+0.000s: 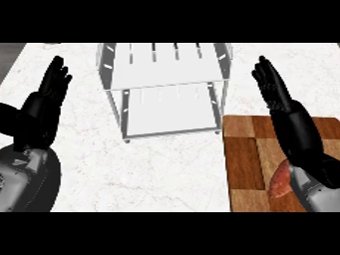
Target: Pick the sweet potato from the cutting board and place it in the tiered basket
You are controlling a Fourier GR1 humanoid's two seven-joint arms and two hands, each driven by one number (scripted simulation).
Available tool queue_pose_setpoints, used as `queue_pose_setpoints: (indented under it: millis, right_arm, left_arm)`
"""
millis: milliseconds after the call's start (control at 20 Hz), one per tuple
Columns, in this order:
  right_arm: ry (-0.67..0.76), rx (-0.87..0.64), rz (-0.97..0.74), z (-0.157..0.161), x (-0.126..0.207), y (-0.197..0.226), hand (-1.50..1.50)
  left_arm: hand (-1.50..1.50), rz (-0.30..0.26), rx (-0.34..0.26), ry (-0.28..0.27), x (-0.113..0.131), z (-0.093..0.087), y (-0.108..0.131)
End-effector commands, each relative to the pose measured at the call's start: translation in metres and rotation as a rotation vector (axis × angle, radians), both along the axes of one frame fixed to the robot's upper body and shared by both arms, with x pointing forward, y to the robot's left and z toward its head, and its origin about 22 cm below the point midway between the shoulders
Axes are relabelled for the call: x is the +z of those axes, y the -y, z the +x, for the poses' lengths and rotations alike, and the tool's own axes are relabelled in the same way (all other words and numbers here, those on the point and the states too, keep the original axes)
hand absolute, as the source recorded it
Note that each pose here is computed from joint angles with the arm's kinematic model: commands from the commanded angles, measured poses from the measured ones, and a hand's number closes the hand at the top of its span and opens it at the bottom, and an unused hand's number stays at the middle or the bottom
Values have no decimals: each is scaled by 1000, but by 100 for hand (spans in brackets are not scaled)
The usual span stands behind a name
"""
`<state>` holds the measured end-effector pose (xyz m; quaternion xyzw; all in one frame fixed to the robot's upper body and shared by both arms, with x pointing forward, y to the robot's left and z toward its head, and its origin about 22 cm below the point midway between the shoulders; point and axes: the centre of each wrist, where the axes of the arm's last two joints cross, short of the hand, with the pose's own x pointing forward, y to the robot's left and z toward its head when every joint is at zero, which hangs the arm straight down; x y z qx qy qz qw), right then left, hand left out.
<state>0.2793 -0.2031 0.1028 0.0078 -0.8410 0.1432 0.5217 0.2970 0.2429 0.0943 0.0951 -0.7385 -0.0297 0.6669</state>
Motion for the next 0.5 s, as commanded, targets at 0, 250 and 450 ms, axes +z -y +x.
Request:
queue_pose_setpoints:
  millis: [0,250,450]
  right_arm:
    - [32,-67,109,-13,1,39,150]
    - [80,-387,544,-37,-8,109,150]
    - [-149,-414,845,-52,-58,116,-150]
  left_arm:
    - [0,16,23,-8,-6,1,3]
    - [0,42,84,19,-29,-17,-5]
    - [0,17,50,-34,-50,-28,5]
